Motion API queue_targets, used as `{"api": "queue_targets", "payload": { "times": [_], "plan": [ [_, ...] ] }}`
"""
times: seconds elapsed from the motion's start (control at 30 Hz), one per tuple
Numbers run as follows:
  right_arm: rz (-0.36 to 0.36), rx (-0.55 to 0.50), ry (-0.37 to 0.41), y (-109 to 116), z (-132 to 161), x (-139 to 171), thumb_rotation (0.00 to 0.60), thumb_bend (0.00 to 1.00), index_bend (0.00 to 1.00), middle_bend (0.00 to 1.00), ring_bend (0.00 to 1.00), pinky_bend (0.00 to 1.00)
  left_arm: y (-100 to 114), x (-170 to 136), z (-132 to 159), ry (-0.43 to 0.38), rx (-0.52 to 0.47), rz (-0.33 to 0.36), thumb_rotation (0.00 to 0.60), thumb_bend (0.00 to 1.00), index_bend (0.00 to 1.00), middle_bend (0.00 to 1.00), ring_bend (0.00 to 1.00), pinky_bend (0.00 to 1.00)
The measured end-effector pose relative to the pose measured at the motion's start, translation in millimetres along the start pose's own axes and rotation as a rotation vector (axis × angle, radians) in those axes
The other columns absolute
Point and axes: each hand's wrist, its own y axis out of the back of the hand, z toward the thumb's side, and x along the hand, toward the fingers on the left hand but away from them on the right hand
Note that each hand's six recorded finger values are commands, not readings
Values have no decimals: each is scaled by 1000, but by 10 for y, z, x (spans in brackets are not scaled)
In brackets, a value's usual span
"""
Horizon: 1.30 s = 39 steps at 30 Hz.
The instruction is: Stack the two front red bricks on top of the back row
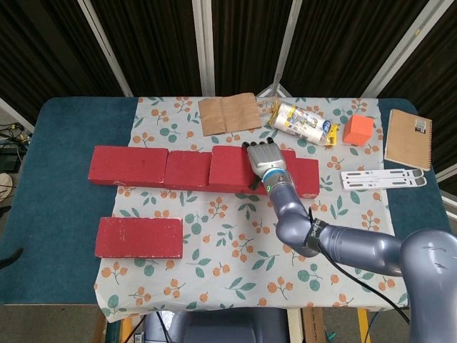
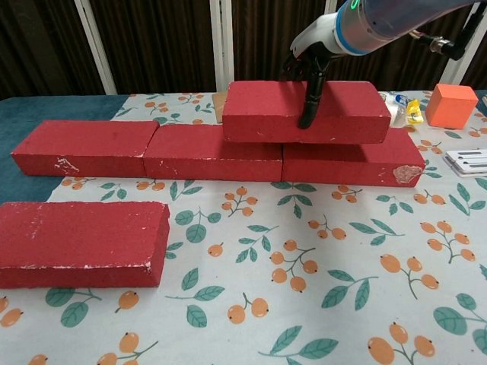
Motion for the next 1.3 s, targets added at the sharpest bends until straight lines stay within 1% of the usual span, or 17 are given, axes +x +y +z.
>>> {"api": "queue_targets", "payload": {
  "times": [0.23,0.63,0.8,1.3],
  "plan": [
    [11,-4,3,-75,0,-198,600,200,230,308,278,0,0,-6,6,10,17,6,600,157,221,53,0,57],
    [19,28,11,-206,39,-401,600,200,230,312,278,0,-15,-4,-4,28,38,5,600,157,223,54,0,57],
    [23,23,13,-237,52,-435,600,200,230,312,278,0,-11,-2,-6,30,39,8,600,157,231,54,0,57],
    [19,24,13,-228,96,-460,600,199,230,312,278,0,-13,8,-23,32,38,6,600,157,232,55,0,57]
  ]
}}
